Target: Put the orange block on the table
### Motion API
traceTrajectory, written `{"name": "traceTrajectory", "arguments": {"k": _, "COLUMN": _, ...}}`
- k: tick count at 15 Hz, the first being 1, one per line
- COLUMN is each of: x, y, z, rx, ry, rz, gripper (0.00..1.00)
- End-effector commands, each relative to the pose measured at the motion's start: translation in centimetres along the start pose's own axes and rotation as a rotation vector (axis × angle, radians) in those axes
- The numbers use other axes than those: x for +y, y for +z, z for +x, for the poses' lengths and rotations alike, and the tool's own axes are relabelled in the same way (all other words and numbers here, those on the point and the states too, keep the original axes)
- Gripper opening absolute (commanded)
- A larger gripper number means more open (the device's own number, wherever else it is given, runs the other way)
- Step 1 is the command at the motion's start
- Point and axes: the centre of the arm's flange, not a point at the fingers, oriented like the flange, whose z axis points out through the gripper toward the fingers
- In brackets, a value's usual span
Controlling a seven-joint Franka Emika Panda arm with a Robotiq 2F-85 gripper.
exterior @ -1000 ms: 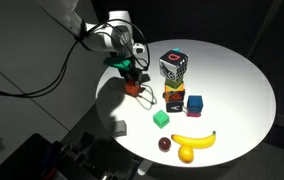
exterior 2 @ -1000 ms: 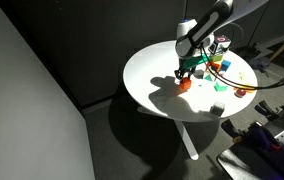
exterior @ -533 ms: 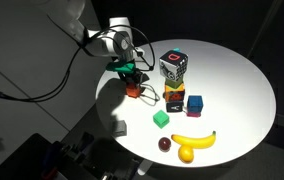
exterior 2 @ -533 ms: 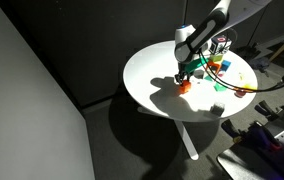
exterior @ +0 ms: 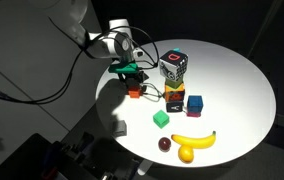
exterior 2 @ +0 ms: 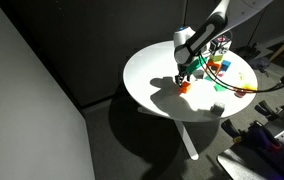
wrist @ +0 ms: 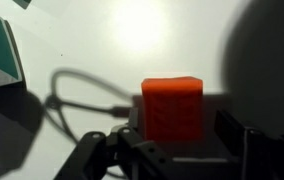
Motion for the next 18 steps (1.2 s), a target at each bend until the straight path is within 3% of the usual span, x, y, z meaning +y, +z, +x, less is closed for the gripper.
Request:
{"name": "traceTrajectory", "arguments": {"k": 1, "x": 0.2, "y": -0.4, "z": 0.8, "rx": -0.006, "ry": -0.038, "rz": -0.009, "gripper": 1.0}}
{"name": "traceTrajectory", "arguments": {"k": 18, "x": 1.8, "y": -6.8, "z": 0.6, "rx": 0.045, "ry": 0.053, "rz": 0.013, "gripper": 1.0}}
